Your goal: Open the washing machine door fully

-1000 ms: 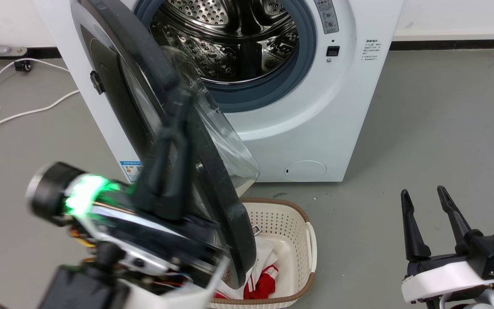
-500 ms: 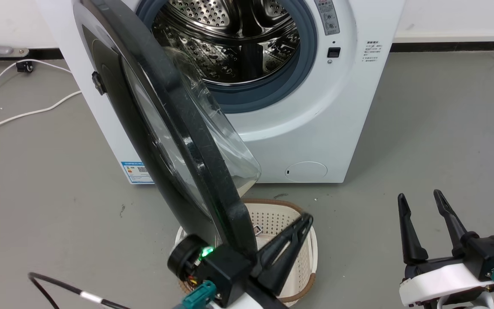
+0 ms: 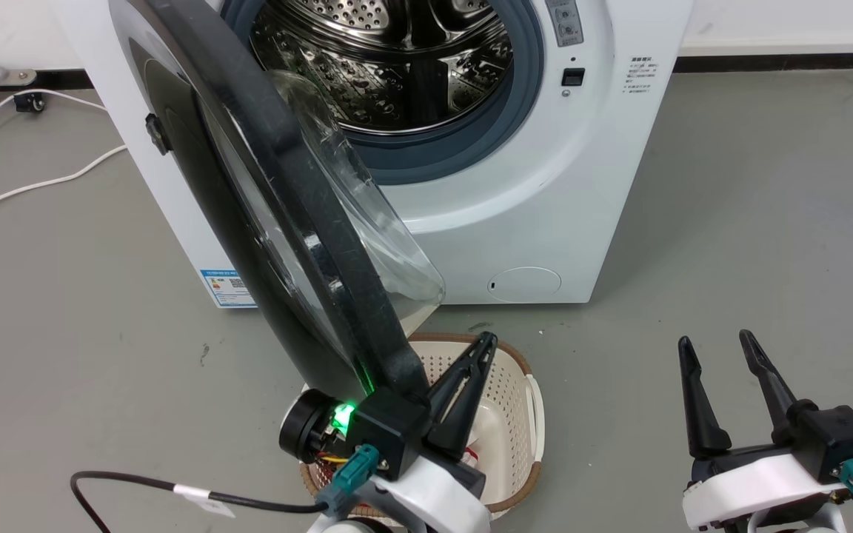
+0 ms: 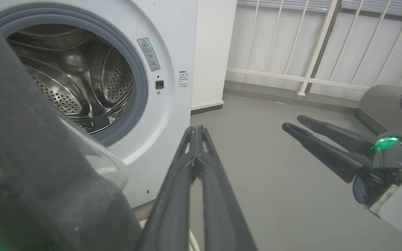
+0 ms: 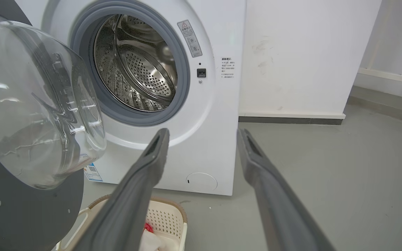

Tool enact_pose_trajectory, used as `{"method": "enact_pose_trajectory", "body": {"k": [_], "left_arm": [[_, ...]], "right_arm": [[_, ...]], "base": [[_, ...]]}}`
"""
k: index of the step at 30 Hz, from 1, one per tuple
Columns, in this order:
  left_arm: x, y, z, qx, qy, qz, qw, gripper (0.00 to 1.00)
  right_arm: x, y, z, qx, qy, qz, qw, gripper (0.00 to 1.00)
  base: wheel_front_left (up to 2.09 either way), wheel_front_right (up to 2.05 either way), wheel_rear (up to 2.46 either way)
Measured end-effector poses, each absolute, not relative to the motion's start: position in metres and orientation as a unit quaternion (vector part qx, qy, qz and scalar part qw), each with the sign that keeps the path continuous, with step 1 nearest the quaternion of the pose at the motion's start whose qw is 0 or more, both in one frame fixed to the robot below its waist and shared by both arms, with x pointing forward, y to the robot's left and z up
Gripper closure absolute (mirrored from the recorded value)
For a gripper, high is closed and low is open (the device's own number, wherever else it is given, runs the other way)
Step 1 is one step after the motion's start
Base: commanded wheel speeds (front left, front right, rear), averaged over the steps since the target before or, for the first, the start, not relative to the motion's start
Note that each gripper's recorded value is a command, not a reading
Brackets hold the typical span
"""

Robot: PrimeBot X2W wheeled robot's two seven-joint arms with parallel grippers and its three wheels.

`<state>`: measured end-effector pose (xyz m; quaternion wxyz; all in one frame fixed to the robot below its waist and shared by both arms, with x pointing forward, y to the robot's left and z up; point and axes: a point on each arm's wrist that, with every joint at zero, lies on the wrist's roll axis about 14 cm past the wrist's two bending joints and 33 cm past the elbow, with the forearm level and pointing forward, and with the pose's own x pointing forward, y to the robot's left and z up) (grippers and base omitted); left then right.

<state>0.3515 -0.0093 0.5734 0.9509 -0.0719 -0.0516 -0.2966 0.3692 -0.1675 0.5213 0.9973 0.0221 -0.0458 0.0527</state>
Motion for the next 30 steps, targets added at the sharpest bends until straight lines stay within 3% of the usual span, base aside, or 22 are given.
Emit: {"method": "enact_pose_trajectory", "body": {"k": [15, 30], "left_arm": [[0.367, 0.002, 0.565, -0.079, -0.054, -0.255, 0.962, 1.00], [0.343, 0.044, 0.558, -0.078, -0.042, -0.184, 0.979, 1.00]], "right_arm": [[0.371, -0.167, 0.515, 0.028, -0.037, 0.052, 0.998, 0.00], [0.377, -0.149, 0.512, 0.034, -0.029, 0.080, 0.996, 0.00]], "base": [[0.00, 0.00, 0.00], [0.00, 0.00, 0.00]]}}
